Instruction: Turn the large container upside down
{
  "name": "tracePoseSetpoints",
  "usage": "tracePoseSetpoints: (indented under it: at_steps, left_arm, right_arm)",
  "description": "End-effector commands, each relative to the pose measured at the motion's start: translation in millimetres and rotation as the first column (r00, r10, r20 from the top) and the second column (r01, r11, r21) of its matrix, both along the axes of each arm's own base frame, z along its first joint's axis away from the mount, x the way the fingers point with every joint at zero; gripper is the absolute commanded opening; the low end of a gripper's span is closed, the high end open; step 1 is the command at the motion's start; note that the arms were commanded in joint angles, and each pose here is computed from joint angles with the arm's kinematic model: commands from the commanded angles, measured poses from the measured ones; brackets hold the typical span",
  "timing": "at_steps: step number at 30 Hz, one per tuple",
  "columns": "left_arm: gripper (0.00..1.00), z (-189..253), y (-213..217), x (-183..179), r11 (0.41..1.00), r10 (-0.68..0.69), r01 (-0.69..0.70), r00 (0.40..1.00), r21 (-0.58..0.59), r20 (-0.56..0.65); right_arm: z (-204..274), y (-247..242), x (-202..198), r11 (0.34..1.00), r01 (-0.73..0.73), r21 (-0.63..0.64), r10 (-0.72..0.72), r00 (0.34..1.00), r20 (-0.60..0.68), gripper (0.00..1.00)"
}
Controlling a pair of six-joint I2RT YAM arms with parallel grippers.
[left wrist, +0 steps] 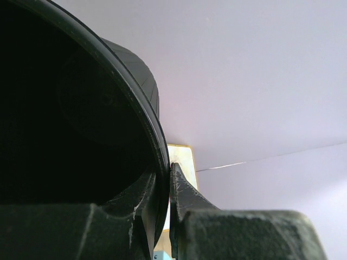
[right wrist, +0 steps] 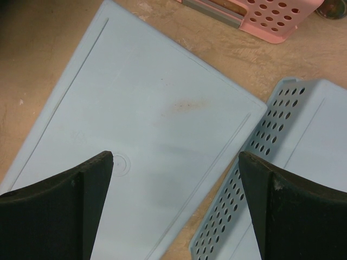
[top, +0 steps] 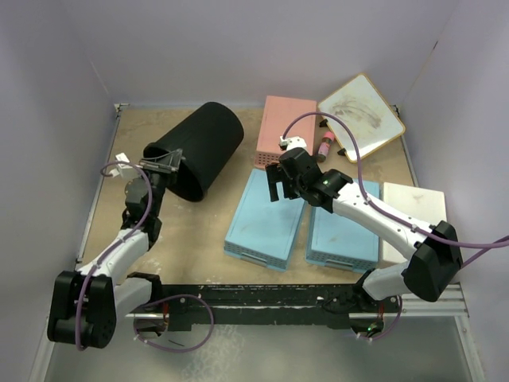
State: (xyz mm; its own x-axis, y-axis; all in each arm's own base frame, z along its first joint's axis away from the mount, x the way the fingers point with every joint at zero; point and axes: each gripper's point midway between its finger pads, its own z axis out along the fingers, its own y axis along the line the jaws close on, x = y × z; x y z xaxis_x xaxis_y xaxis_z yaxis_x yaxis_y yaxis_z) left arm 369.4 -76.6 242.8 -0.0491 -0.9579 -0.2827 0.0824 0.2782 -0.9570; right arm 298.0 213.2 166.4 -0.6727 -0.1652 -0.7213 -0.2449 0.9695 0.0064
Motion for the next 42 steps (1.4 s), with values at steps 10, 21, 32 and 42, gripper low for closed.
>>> tracePoseSetpoints:
  at_steps: [10, 21, 32, 42]
  left_arm:
    - [0.00, -44.0, 36.1, -61.2, 0.990, 0.142, -0.138, 0.980, 0.043, -0.141]
    - [0.00, -79.0, 27.1, -68.0, 0.996, 0.091, -0.090, 0.955, 0.018, -0.282]
    - [0.00, -82.2, 22.1, -68.0, 0.998, 0.064, -0.070, 0.948, -0.007, -0.312]
    - [0.00, -88.0, 20.3, -68.1, 0.997, 0.051, -0.066, 0.955, -0.040, -0.293]
  right_arm:
    - [27.7, 50.2, 20.7, 0.972, -0.107, 0.207, 0.104, 0.994, 0.026, 1.00]
    - [80.6, 159.6, 154.9, 0.794, -0.255, 0.552, 0.268, 0.962, 0.059, 1.00]
    - [80.8, 214.9, 206.6, 0.621, -0.351, 0.701, 0.356, 0.923, 0.147, 1.00]
    - [112.2, 242.0, 149.7, 0.417, -0.520, 0.745, 0.576, 0.786, 0.226, 1.00]
